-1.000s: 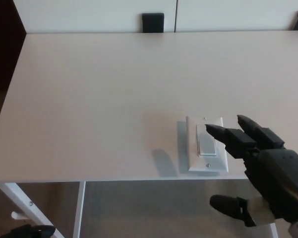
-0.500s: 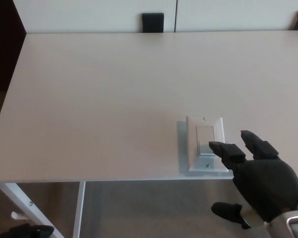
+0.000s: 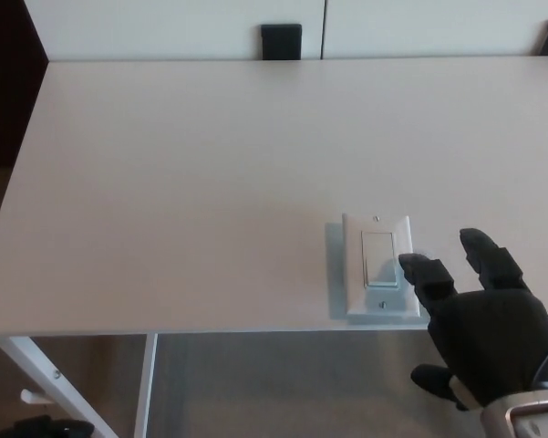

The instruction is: The robot walk towards a table in front and then clicks the light switch button using the right hand's index finger

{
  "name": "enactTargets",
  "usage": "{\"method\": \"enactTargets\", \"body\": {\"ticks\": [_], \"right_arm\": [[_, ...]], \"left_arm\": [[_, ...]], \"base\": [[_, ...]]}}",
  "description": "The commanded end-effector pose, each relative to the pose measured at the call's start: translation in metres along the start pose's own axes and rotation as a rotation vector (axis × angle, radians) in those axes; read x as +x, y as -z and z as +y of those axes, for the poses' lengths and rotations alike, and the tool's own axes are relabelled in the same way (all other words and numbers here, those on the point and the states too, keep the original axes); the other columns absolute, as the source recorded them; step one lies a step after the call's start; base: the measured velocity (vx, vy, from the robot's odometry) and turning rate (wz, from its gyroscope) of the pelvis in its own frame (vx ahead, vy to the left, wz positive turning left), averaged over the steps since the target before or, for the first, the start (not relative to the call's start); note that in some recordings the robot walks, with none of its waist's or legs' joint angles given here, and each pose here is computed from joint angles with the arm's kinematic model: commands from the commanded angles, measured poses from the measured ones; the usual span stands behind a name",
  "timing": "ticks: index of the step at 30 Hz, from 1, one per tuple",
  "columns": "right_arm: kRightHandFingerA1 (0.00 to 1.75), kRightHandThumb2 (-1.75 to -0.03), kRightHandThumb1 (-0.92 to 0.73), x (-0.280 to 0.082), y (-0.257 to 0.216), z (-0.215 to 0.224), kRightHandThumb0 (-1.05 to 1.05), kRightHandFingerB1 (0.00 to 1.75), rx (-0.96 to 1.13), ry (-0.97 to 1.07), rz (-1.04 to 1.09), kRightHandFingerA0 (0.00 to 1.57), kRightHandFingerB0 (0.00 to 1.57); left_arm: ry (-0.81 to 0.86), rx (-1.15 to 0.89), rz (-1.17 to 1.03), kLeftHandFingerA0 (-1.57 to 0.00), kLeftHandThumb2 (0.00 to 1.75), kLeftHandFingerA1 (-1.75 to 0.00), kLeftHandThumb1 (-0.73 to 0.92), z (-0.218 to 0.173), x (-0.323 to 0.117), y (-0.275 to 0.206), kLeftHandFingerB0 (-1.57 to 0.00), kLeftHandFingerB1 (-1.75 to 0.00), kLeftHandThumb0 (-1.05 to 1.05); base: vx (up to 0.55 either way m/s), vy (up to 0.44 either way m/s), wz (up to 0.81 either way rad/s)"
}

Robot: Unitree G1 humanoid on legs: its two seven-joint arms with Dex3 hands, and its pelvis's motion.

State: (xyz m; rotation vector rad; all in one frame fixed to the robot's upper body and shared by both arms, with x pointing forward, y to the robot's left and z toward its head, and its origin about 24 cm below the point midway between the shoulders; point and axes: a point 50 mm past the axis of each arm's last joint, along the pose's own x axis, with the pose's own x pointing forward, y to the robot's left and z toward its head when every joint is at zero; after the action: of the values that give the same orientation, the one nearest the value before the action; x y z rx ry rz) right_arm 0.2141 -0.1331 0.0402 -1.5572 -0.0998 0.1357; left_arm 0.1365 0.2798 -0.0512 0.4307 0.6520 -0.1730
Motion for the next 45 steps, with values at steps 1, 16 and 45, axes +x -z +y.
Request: {"method": "enactTargets", "body": {"ticks": [1,16,45], "right_arm": [[0.21,-0.78,-0.41,-0.005,-0.004,-0.002,-0.67,0.42,-0.034,0.042,0.007,0.04,0.18],[0.28,-0.77,-0.42,-0.011,-0.012,0.007,-0.68,0.41,0.001,0.015,-0.022,0.07,0.21],[0.21,-0.77,-0.41,-0.009,-0.017,0.018,-0.68,0.42,-0.010,-0.055,-0.048,0.05,0.24]], "left_arm": [[0.005,0.027,0.007,-0.66,0.56,-0.44,0.56,0.004,-0.002,-0.001,-0.57,-0.40,-0.24],[0.008,0.035,0.009,-0.66,0.56,-0.45,0.56,0.005,-0.001,-0.002,-0.57,-0.40,-0.25],[0.011,0.043,0.007,-0.67,0.56,-0.45,0.55,0.005,-0.001,-0.001,-0.58,-0.41,-0.25]], "base": [[0.00,0.000,0.00],[0.00,0.000,0.00],[0.00,0.000,0.00]]}}
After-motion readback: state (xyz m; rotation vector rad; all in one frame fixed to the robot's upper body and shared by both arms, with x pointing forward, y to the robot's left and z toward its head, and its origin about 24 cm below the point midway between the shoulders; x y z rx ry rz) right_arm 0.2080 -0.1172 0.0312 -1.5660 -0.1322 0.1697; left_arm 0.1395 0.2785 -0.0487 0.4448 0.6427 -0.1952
